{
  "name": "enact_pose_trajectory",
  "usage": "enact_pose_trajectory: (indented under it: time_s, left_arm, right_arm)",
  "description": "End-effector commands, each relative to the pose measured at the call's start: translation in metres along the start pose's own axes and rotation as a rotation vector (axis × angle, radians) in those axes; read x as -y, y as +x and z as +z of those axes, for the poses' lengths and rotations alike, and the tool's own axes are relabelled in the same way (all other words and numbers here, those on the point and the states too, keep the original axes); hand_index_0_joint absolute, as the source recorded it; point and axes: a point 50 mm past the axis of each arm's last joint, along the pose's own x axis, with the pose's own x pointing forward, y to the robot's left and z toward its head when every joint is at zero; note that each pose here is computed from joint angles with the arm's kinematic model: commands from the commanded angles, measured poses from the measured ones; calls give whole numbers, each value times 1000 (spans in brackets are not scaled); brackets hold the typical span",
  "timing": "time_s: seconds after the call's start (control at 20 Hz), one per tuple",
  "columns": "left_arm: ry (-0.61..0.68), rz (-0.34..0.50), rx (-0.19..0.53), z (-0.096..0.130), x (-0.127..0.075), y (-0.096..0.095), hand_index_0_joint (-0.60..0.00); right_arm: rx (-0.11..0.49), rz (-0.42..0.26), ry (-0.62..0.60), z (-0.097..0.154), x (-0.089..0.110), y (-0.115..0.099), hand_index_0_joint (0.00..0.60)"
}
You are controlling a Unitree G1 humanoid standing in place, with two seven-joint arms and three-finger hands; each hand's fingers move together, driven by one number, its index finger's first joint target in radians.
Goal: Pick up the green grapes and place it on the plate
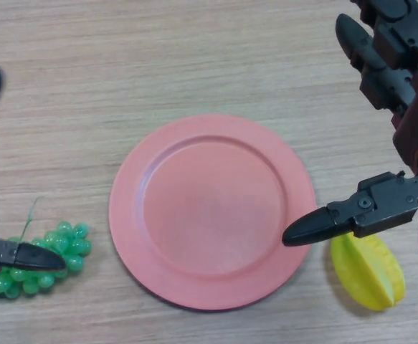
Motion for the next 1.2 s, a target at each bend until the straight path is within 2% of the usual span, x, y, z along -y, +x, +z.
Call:
enact_pose_trajectory:
  time_s: [0.05,0.1,0.15,0.2,0.25,0.35,0.5,0.7,0.8,0.85,0.9,0.95,1.05,1.2]
  left_arm:
    - [320,35,85,10,-13,-9,0]
    - [370,37,34,2,-15,-10,0]
    - [436,27,-52,-12,-17,-13,0]
    - [481,5,-98,-20,-17,-16,0]
    - [519,-19,-179,-33,-19,-21,0]
    - [545,-41,-249,-45,-21,-27,0]
    - [640,-82,-316,-62,-20,-34,0]
    - [668,-55,-357,-75,-21,-26,0]
    - [673,-51,-360,-76,-21,-26,-200]
    - [690,-57,-351,-76,-20,-25,-350]
    - [716,-66,-337,-76,-20,-25,-450]
    - [808,-85,-300,-79,-17,-23,-592]
    - [940,-95,-278,-85,-16,-23,-600]
    - [1035,-180,-269,-88,-15,-29,-600]
  right_arm:
    - [215,-43,-38,29,6,-5,0]
    - [214,-44,-39,28,5,-5,0]
    - [213,-45,-35,28,5,-5,0]
    - [213,-46,-31,28,4,-5,0]
    - [214,-46,-27,27,4,-5,0]
    - [213,-46,-21,28,4,-4,0]
    - [215,-44,-25,28,4,-4,0]
    - [216,-40,-19,28,3,-4,0]
    - [215,-40,-15,28,4,-4,0]
    - [216,-41,-13,28,5,-4,0]
    - [217,-42,-12,29,5,-4,0]
    - [220,-44,-12,29,6,-5,0]
    - [219,-47,-9,28,7,-6,0]
    - [219,-50,-9,27,8,-7,0]
